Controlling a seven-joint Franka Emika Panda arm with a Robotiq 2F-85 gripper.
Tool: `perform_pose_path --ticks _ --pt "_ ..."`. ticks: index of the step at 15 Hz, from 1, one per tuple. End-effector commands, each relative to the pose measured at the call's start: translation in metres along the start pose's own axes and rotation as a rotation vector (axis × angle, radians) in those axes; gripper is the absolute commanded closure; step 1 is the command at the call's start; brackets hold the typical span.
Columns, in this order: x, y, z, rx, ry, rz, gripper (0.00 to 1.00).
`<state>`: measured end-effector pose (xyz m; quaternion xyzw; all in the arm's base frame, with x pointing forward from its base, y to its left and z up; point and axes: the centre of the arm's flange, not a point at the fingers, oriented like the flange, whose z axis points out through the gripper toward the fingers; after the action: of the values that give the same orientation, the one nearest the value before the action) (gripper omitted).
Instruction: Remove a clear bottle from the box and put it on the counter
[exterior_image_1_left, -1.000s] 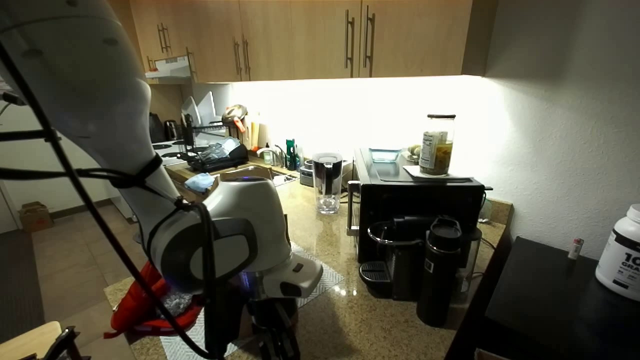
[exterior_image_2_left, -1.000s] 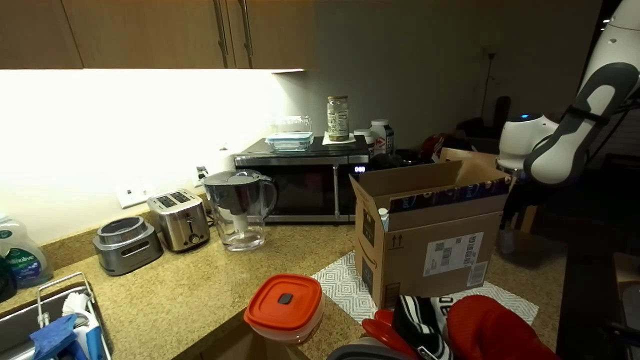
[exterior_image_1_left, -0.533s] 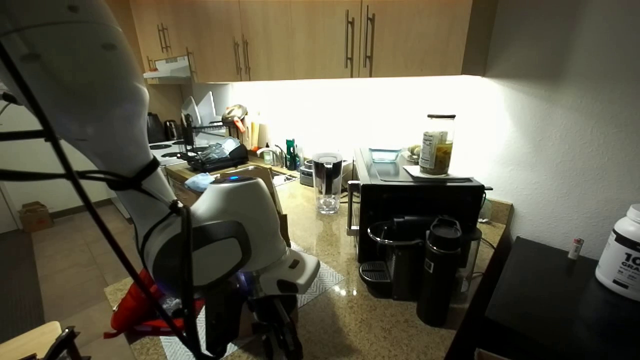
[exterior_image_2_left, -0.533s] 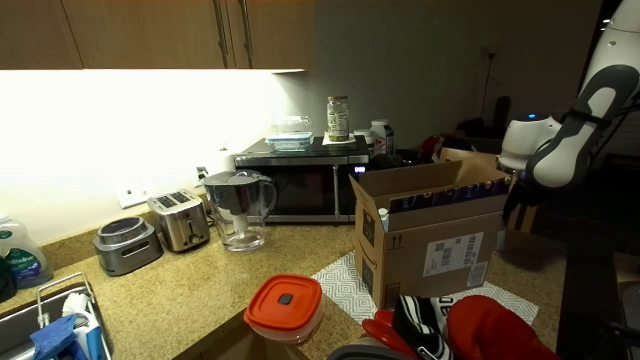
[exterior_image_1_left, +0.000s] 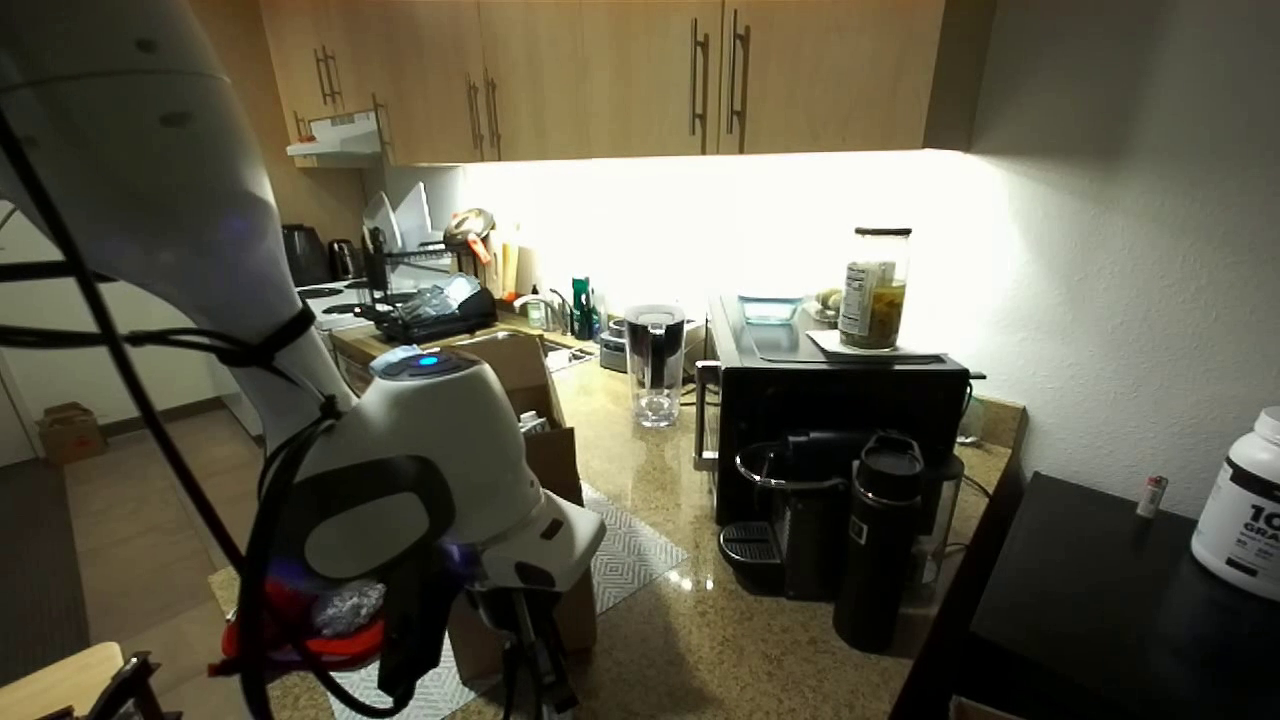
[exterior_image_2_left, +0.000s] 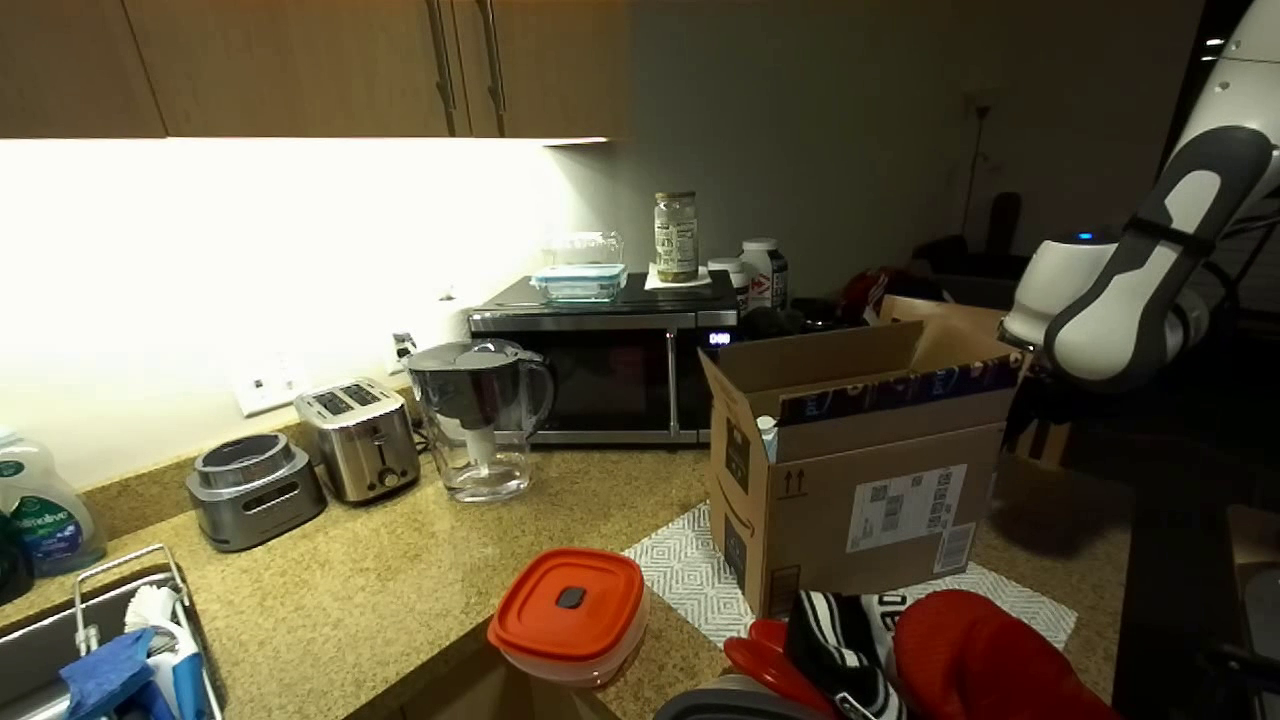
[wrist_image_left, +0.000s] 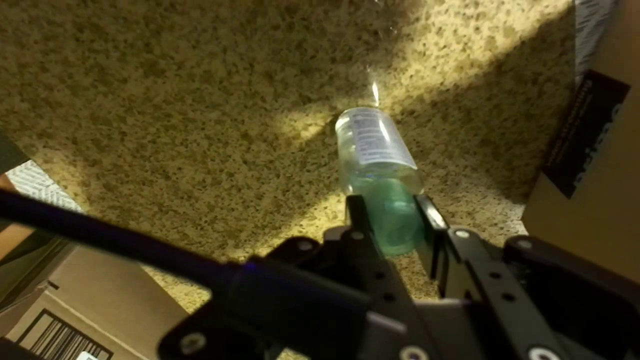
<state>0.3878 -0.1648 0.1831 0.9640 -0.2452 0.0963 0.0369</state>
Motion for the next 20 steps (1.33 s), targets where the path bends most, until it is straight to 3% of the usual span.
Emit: perform_pose_path --ticks 1,8,14,20 --pt "-0.006 0.010 -0.002 0.057 0.011 0.000 0.44" --pt "0.000 0.001 -0.008 0.075 0.010 -0.021 0.02" --pt "-0.005 -0.026 -0.051 0.068 -0.076 -0.101 0.00" --pt "-0.012 -0.088 -0.111 0.060 -0.153 -0.275 0.00"
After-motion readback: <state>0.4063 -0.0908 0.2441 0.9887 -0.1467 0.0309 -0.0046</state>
